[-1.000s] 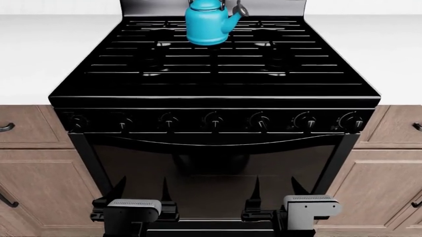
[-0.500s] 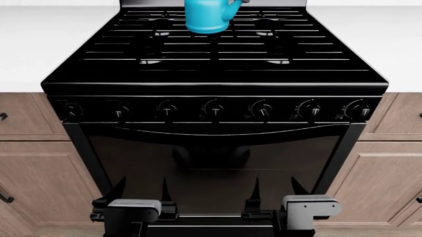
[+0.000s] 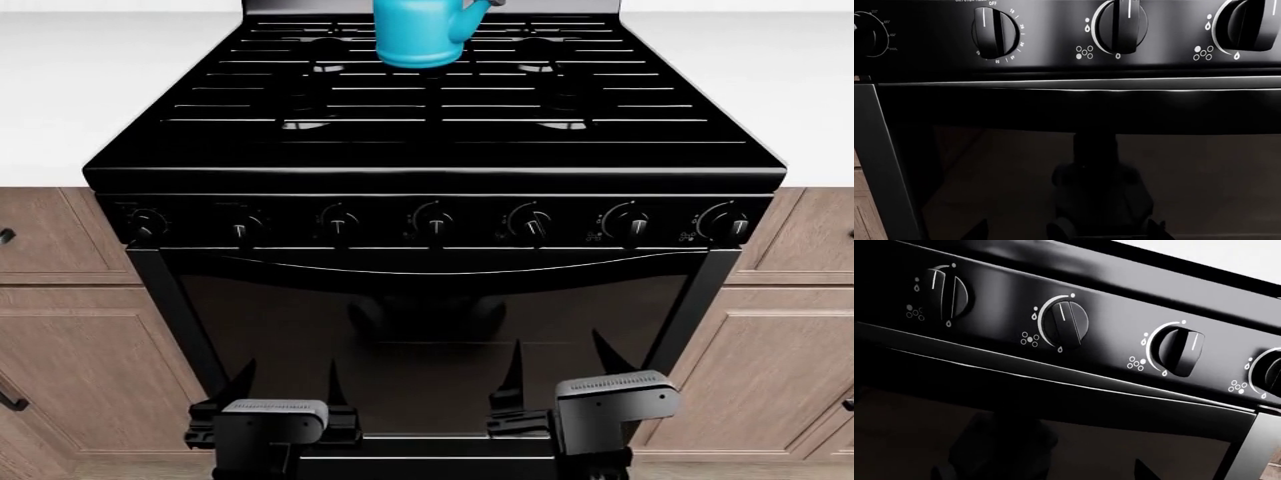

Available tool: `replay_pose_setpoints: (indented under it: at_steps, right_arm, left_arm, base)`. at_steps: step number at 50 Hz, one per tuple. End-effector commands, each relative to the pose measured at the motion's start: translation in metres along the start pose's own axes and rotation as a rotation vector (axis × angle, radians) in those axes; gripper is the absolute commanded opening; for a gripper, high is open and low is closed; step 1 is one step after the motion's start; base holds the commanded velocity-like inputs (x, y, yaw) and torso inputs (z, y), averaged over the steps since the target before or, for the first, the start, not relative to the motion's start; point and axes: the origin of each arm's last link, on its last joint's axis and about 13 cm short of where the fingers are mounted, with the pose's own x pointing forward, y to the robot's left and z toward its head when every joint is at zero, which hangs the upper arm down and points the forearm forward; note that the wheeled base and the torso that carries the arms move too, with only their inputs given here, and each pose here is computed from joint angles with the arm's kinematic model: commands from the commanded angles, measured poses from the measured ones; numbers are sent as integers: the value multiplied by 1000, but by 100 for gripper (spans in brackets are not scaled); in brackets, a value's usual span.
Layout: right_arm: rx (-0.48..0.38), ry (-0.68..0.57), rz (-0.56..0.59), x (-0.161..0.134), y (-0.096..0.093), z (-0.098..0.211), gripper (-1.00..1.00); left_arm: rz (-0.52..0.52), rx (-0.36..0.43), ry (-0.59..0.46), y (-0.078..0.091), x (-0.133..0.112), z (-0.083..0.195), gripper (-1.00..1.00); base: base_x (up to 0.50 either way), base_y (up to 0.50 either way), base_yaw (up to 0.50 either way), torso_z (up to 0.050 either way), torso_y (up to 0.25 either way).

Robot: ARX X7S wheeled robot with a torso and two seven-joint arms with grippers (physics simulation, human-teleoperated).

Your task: Turn off the center burner of the stove.

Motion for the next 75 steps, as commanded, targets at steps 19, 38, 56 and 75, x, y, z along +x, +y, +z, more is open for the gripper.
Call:
replay_pose_setpoints:
  at_steps: [19, 38, 56, 75]
  right_arm:
    - [-23, -161, 37, 8, -13, 49, 100]
    - [-100, -168, 54, 35, -24, 65, 100]
    - [-73, -167, 65, 57, -30, 67, 100]
    - [-169, -103, 102, 64, -30, 69, 100]
  left_arm:
    - [0, 3, 21, 0, 0, -2, 100]
    - [10, -2, 35, 1, 3, -2, 100]
    - [12, -5, 41, 1, 3, -2, 100]
    - [15, -4, 44, 1, 4, -3, 100]
  base:
    - [0, 0, 0, 0, 0]
    - [0, 0, 0, 0, 0]
    - [0, 0, 0, 0, 0]
    - [0, 0, 0, 0, 0]
